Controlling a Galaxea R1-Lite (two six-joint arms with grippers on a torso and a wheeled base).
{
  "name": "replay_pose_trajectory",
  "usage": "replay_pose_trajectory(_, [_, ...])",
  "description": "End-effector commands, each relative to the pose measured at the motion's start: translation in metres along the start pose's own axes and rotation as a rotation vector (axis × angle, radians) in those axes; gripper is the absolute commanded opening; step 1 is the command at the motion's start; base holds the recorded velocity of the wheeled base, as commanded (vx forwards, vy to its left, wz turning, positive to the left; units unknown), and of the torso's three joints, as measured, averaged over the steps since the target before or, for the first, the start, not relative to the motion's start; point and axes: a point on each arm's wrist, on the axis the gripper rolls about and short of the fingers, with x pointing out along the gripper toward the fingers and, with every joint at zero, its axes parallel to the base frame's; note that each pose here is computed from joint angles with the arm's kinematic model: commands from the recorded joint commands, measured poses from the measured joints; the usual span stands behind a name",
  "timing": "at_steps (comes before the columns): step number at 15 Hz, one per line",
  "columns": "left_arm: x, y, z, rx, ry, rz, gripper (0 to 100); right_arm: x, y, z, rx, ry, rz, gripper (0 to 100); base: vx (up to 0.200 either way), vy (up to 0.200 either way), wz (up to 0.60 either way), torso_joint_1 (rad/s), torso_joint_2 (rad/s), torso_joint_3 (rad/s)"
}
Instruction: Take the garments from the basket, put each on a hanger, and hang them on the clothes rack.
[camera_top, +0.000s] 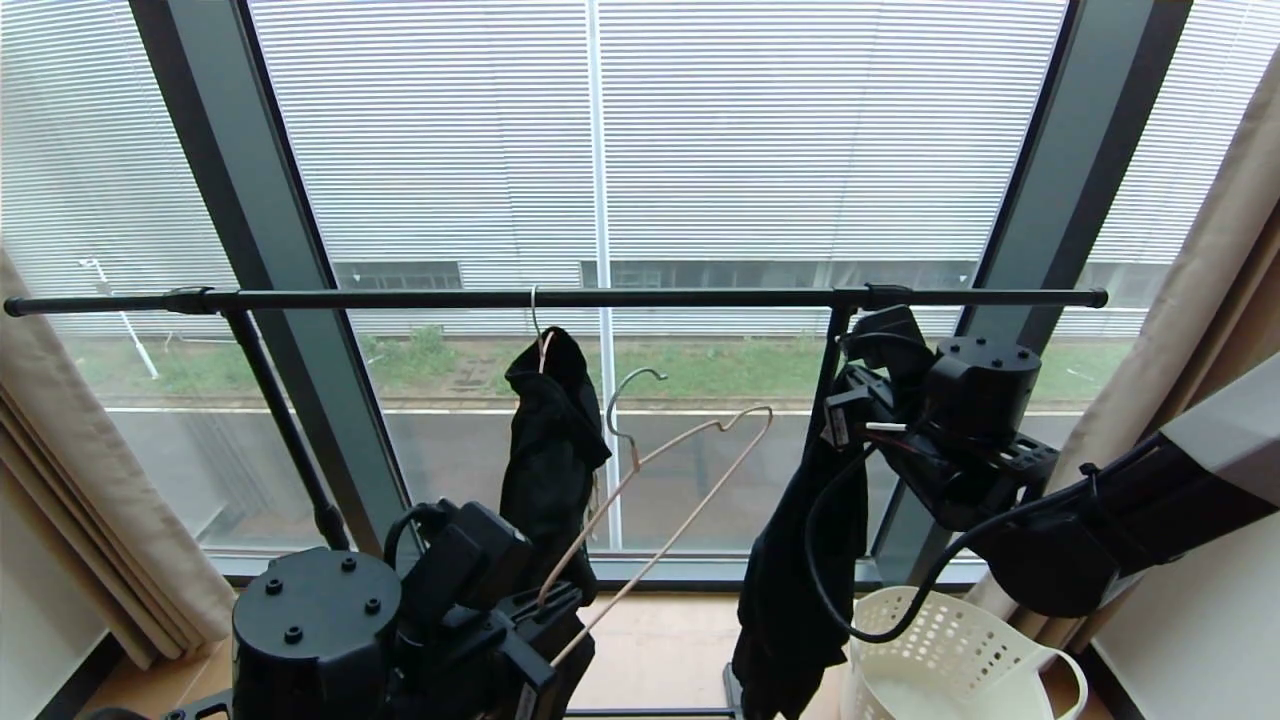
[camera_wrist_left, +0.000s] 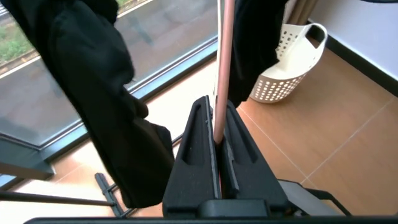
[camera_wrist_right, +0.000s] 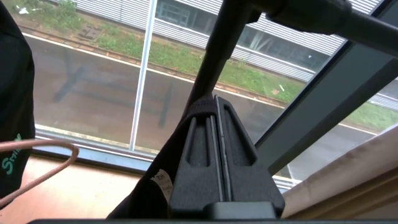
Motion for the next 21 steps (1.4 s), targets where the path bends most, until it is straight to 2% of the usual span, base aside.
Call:
replay_pose_trajectory(1, [0.009, -0.006, -0.021, 0.016, 0.058, -0.019, 0, 0.005, 0.004, -0.003, -0.002, 0.004, -0.002, 0, 0.0, 0.0, 0.0, 0.0, 0.0, 0.0])
replay_pose_trajectory(3, [0.01, -0.012, -0.025, 0.029, 0.073, -0.041, 0, 0.005, 0.003, 0.001, 0.013, -0.032, -0.013, 0, 0.0, 0.0, 0.0, 0.0, 0.0, 0.0])
replay_pose_trajectory(7, [0.008, -0.018, -0.026, 0.033, 0.073, -0.064, 0, 0.001, 0.011, 0.002, 0.011, -0.038, 0.006, 0, 0.0, 0.0, 0.0, 0.0, 0.0, 0.0])
replay_pose_trajectory(9, [0.003, -0.018, -0.019, 0.031, 0.046, -0.068, 0, -0.001, 0.014, 0.001, 0.008, -0.035, 0.012, 0, 0.0, 0.0, 0.0, 0.0, 0.0, 0.0])
replay_pose_trajectory(14, [-0.001, -0.019, -0.013, 0.03, 0.039, -0.075, 0, -0.005, 0.021, 0.002, 0.004, -0.036, 0.03, 0, 0.0, 0.0, 0.0, 0.0, 0.0, 0.0])
replay_pose_trajectory(21, [0.001, -0.02, -0.009, -0.003, 0.025, -0.07, 0, -0.022, 0.037, -0.001, -0.007, -0.04, 0.085, 0, 0.0, 0.0, 0.0, 0.0, 0.0, 0.0])
